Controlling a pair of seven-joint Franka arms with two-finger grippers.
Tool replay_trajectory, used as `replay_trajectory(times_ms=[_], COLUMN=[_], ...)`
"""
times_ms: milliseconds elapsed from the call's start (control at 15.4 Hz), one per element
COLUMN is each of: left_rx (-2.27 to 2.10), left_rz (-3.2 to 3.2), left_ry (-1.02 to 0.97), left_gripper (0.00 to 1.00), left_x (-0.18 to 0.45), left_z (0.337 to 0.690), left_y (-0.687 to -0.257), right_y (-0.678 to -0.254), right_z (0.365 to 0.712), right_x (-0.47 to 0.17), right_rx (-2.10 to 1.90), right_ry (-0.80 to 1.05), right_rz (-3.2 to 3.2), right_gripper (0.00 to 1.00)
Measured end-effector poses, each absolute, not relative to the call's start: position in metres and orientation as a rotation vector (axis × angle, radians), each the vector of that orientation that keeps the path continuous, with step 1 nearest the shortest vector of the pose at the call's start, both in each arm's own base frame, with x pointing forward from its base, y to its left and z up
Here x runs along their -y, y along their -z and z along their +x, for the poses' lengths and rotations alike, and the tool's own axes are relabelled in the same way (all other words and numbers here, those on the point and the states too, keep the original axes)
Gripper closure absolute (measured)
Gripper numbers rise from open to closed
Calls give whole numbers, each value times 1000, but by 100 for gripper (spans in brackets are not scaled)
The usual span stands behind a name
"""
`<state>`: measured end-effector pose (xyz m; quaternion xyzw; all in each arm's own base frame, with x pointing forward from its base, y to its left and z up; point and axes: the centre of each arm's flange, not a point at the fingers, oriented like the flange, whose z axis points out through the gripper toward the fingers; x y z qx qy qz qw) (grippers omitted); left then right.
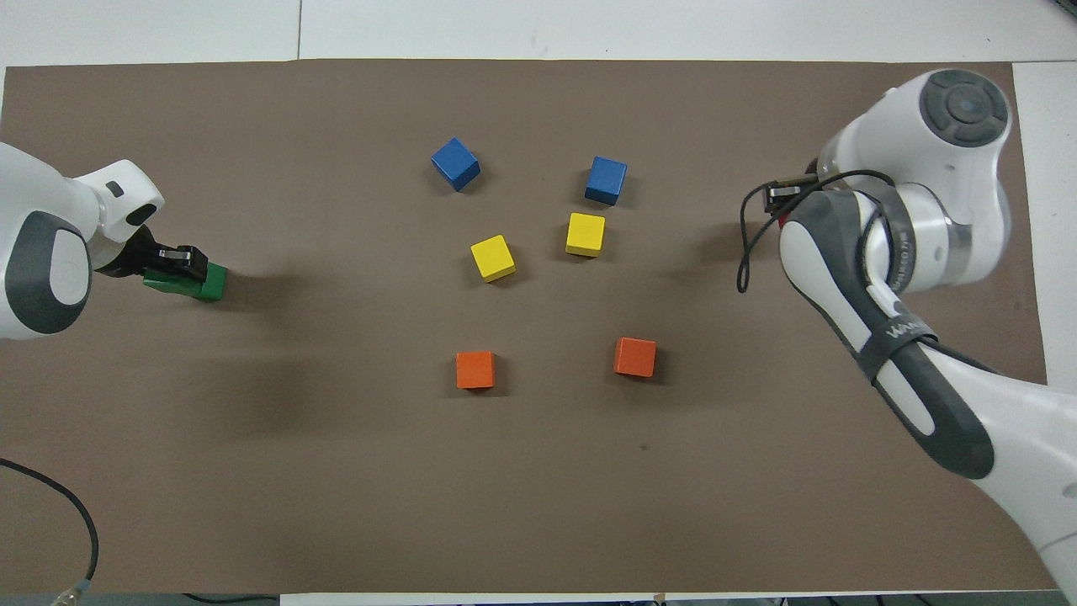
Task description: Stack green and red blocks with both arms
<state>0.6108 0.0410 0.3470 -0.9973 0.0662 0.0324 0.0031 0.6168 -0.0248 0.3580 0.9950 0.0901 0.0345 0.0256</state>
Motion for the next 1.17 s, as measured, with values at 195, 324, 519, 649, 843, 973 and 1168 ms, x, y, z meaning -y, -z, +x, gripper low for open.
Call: replay_trajectory(times_ms=[195,324,519,649,843,973,1168], left_rx=[-223,-234,-243,-250,-251,-245,-193], left_rz=[-3126,-3125,-3125,-3126,-3125,-3126,-3128], left_ry=[-93,-78,-93,-116,-109,-118,-115], left_gripper=[45,45,33,14,0,0,0], left_x=[-41,-40,-40,-40,-40,-41,-41], left_z=[611,610,605,601,601,603,604], left_y=[-347,-346,-339,-331,-342,-375,-455], right_y=[-336,-335,-333,-333,-333,-333,-333], right_z=[591,587,584,584,584,583,584], right_x=[55,54,54,56,63,66,66], right_rx=[-460,-530,-563,-582,-584,-576,-574], right_ry=[-132,-155,-155,-156,-174,-176,-177], right_rz=[3045,3028,3021,3016,3010,3011,3012], right_gripper=[44,44,44,44,44,44,44])
